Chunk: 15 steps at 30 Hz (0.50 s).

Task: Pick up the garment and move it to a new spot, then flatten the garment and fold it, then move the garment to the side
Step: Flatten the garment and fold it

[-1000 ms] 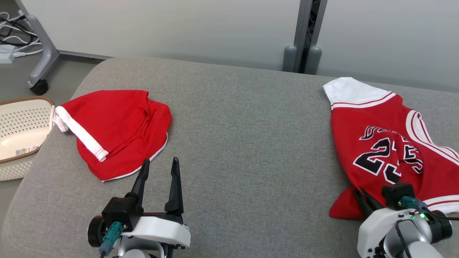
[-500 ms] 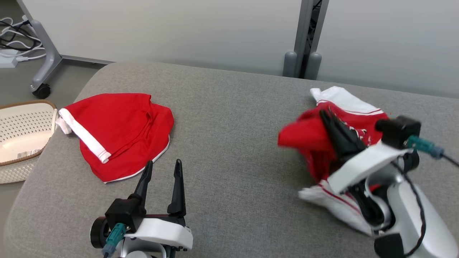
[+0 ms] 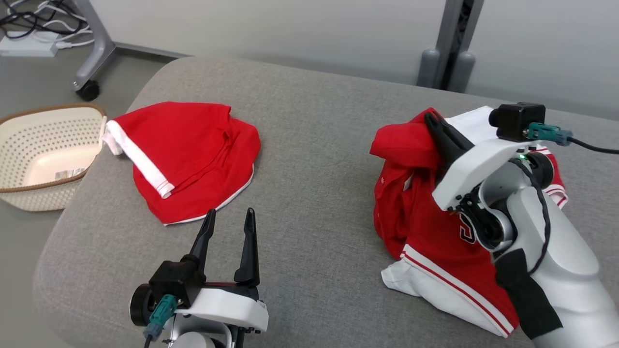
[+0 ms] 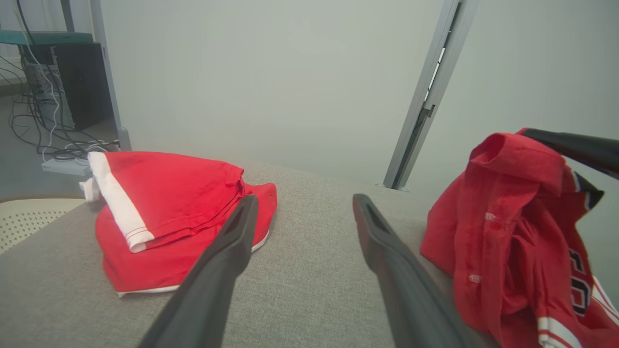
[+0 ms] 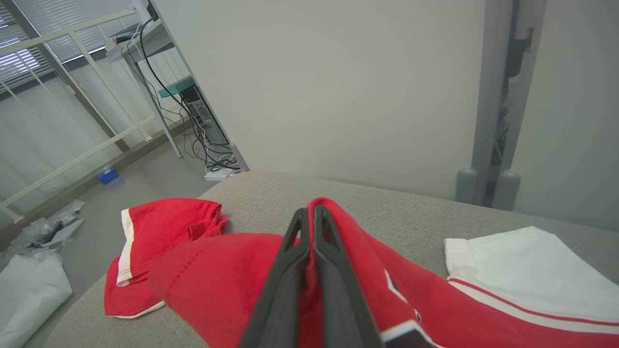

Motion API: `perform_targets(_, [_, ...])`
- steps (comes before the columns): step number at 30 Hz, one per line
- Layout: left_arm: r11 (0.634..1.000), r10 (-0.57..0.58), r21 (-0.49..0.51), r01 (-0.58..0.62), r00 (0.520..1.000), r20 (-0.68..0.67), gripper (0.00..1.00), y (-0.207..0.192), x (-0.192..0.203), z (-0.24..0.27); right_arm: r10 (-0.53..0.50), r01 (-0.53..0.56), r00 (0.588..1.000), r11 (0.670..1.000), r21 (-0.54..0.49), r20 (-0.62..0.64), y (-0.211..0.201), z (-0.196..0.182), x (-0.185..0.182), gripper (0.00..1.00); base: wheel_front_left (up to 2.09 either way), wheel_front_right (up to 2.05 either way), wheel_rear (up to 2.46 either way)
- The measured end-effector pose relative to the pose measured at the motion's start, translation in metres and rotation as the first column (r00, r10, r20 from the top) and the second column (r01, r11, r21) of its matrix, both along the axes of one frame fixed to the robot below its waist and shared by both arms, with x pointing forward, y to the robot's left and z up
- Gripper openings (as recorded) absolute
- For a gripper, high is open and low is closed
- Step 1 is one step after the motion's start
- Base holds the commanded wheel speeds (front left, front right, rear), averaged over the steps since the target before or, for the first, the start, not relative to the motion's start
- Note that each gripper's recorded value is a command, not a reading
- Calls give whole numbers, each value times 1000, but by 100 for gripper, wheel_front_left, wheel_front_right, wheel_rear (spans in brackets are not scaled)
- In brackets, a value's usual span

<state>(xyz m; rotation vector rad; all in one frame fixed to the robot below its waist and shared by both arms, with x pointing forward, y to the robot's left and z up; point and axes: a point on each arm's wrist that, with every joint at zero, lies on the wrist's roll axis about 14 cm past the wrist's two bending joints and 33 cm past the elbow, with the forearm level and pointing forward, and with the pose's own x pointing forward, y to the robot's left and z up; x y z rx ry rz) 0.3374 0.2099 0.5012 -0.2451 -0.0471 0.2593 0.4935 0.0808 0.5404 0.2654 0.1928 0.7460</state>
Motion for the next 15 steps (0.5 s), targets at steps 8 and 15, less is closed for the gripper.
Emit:
perform_targets(8, [999, 32, 4, -32, 999, -26, 100, 8, -1, -6, 77, -79, 996, 994, -81, -37, 30, -34, 3, 100, 0, 0, 0])
perform_targets(15, [1000, 25, 3, -25, 999, -20, 100, 6, 5, -4, 41, -41, 999, 996, -84, 2, 17, -30, 12, 100, 0, 0, 0])
